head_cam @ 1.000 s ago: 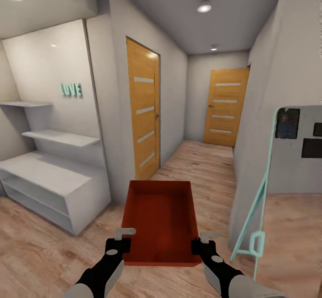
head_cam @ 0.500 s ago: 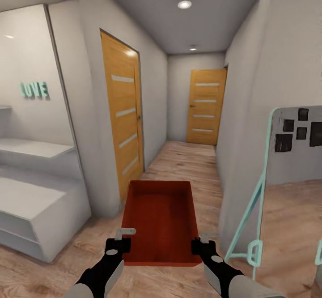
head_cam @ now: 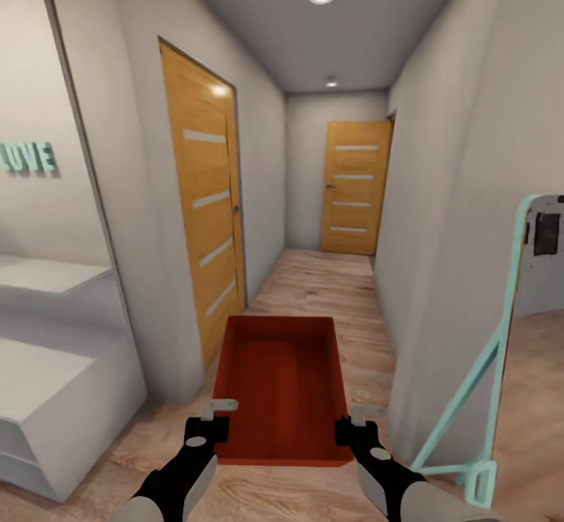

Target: Move the two storage containers from the living room to the garage. In the garage, place one container on the floor and stack the other container on top of it (either order is fine).

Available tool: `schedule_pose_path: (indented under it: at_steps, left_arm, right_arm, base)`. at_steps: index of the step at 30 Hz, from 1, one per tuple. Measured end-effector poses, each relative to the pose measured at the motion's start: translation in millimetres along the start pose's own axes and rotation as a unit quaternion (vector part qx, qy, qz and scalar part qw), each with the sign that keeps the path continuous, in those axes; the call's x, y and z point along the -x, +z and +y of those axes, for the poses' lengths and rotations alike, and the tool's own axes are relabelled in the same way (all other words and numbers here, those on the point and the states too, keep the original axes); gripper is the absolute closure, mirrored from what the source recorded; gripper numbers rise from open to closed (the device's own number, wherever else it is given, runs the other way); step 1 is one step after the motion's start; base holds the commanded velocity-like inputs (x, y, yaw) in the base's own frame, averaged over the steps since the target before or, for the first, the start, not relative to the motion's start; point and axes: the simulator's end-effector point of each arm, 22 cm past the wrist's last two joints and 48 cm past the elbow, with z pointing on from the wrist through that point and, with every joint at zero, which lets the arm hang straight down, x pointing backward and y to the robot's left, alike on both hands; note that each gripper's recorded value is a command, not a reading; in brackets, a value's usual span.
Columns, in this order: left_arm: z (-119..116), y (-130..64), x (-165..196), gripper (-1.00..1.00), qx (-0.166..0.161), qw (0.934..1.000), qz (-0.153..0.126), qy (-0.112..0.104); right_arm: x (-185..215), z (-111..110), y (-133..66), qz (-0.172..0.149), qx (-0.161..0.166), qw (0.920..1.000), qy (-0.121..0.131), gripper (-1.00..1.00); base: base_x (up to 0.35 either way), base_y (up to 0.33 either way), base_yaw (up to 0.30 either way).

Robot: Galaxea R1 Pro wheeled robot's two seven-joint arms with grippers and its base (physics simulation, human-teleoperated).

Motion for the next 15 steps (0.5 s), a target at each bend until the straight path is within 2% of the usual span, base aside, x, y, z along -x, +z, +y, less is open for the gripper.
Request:
schedule_pose_path:
  at_steps: [15]
  left_arm:
    - [-0.2,0.0,-0.2,1.0,0.0,1.0,0.0,0.0]
  right_arm:
    - [-0.1,-0.2,0.0,0.0,0.0,1.0,0.0,1.0]
  base:
    - [0.322,0.142,-0.244]
